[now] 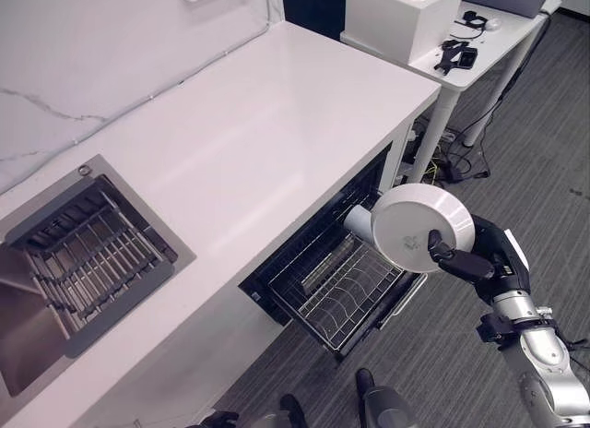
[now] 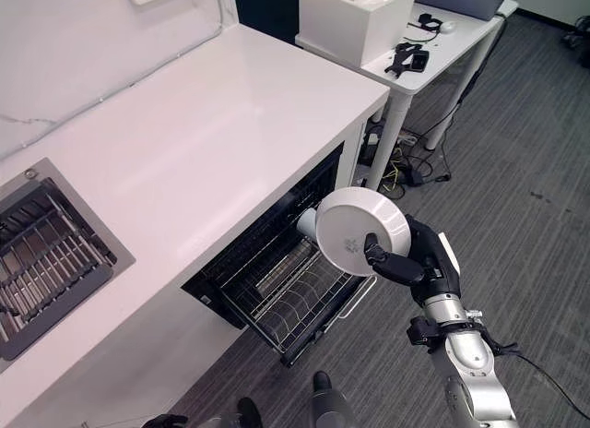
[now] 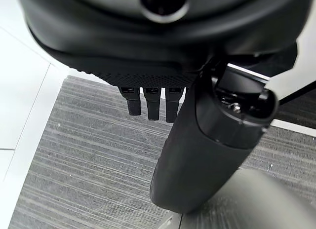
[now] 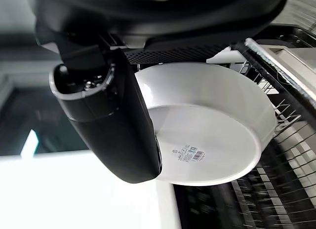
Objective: Place the dishes in the dishwasher.
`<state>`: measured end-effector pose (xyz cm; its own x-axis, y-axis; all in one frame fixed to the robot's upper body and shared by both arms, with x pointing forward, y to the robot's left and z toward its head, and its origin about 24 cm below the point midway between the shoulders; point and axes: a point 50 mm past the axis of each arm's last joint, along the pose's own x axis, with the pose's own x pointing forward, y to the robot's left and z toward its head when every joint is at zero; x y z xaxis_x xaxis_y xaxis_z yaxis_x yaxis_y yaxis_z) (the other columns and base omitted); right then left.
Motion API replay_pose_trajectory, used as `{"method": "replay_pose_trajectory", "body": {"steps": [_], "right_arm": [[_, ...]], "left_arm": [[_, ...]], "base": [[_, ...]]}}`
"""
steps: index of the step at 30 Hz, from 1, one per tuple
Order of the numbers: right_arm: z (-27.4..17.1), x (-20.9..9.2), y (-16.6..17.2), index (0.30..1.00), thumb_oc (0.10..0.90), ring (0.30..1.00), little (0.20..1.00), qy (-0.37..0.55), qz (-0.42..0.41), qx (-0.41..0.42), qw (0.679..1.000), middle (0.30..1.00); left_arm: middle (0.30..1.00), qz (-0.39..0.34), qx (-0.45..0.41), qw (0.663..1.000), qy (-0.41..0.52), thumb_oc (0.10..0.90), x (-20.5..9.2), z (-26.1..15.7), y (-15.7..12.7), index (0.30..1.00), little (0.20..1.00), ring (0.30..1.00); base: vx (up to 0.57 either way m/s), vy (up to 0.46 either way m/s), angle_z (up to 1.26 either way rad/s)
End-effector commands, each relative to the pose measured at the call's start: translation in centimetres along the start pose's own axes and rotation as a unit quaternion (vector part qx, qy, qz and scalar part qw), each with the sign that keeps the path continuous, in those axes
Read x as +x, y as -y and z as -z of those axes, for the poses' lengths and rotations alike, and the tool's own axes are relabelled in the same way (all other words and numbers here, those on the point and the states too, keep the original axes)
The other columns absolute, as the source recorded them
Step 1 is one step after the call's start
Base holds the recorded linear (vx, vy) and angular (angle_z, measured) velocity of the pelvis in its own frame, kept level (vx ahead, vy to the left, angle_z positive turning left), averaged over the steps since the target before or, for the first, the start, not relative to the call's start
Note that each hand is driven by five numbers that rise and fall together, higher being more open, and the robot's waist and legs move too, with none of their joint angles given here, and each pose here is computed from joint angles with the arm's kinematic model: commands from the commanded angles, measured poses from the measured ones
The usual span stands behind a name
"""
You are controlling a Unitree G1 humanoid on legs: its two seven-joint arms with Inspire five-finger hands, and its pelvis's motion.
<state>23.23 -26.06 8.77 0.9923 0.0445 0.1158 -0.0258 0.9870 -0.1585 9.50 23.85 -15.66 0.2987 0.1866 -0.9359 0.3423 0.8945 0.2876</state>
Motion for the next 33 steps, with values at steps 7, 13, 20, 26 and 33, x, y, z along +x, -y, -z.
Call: {"method": "replay_pose_trajectory", "body": {"steps": [7,13,20,26,33], "right_arm": [[-5.7,3.3,0.2,0.300,0.400,0.300,0.300,0.117,-0.045,-0.086,0.988,0.300],[-4.9,3.8,0.0,0.300,0.400,0.300,0.300,0.092,-0.072,-0.114,0.987,0.300],[-3.9,4.9,-1.8,0.300,0.400,0.300,0.300,0.060,-0.120,-0.136,0.982,0.300],[-2.4,6.4,-3.3,0.300,0.400,0.300,0.300,0.035,-0.140,-0.176,0.974,0.300],[-2.9,8.7,-4.6,0.300,0.400,0.300,0.300,0.026,-0.150,-0.180,0.972,0.300]], "left_arm": [[0.900,-0.003,-0.013,0.999,0.051,0.800,0.0,-2.4,-1.3,0.900,0.900,0.900],[0.900,-0.003,-0.003,0.998,0.055,0.800,-0.1,-2.7,-1.7,0.900,0.900,0.900],[0.900,0.002,0.011,0.999,0.051,0.800,0.0,-2.8,-1.8,0.900,0.900,0.900],[0.900,-0.001,0.016,0.999,0.046,0.800,0.0,-2.9,-2.0,0.900,0.900,0.900],[0.900,-0.010,-0.002,0.998,0.055,0.800,-0.1,-4.0,-3.2,0.900,0.900,0.900]], "base": [[0.02,-0.009,0.05],[0.02,-0.007,0.07],[0.04,-0.016,0.08],[0.03,-0.014,0.12],[-0.01,0.000,0.19]]}}
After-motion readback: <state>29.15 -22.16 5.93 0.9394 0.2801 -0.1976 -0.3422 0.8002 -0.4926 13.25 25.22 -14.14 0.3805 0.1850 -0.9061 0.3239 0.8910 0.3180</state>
